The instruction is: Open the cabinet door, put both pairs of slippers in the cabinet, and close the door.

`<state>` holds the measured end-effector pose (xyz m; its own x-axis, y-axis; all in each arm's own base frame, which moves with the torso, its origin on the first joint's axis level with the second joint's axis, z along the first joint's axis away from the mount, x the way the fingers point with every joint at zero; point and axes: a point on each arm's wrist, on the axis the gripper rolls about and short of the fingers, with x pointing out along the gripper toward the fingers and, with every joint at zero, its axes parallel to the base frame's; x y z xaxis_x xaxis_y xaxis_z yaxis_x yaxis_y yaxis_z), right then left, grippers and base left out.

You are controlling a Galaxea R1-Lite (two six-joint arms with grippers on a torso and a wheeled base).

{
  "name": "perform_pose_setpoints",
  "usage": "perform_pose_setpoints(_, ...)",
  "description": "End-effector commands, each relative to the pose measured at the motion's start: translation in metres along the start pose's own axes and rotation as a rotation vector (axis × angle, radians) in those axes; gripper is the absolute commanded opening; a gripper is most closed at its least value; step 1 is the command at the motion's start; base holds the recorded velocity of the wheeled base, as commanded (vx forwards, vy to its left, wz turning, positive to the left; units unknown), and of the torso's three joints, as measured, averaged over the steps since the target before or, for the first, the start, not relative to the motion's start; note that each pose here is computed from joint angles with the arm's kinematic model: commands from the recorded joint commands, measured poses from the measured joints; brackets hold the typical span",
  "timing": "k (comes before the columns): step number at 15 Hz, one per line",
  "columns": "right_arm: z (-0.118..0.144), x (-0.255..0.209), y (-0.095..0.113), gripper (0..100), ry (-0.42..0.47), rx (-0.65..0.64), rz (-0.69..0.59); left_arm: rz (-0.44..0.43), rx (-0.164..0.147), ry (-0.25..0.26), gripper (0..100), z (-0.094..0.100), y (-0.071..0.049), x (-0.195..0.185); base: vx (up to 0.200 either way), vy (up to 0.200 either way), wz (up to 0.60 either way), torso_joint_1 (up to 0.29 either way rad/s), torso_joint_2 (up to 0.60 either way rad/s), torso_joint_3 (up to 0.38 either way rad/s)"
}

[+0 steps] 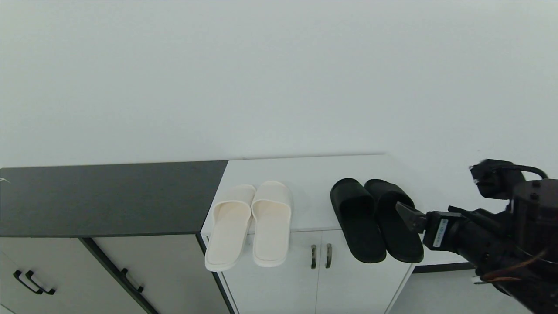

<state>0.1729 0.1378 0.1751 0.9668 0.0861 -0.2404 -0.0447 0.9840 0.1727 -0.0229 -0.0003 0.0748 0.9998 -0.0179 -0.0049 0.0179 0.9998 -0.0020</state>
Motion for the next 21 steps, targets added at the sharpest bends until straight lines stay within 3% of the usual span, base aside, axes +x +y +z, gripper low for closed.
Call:
perform_pose_setpoints(1, -0.021, 0.030, 0.006, 100, 0.055, -0.037, -0.052, -0.001, 0.000, 0.001, 0, 0.000, 0.000, 0.000, 0.000, 0.000, 0.00, 0.000, 0.00, 0.000)
perform_pose_setpoints(5, -0.045, 0.052, 0.015, 100, 0.103, -0.072, -0.060, 0.001, -0.001, 0.001, 0, 0.000, 0.000, 0.000, 0.000, 0.000, 0.00, 0.000, 0.00, 0.000)
perform_pose_setpoints(9, -0.061, 0.077, 0.027, 100, 0.054, -0.093, -0.045, 0.001, -0.003, 0.001, 0, 0.000, 0.000, 0.000, 0.000, 0.000, 0.00, 0.000, 0.00, 0.000)
perform_pose_setpoints(16, -0.066, 0.100, 0.035, 100, 0.044, -0.103, -0.064, 0.001, -0.003, 0.001, 0, 0.000, 0.000, 0.000, 0.000, 0.000, 0.00, 0.000, 0.00, 0.000)
perform_pose_setpoints(21, -0.066, 0.134, 0.029, 100, 0.029, -0.078, -0.128, 0.001, -0.004, 0.001, 0, 0.000, 0.000, 0.000, 0.000, 0.000, 0.00, 0.000, 0.00, 0.000)
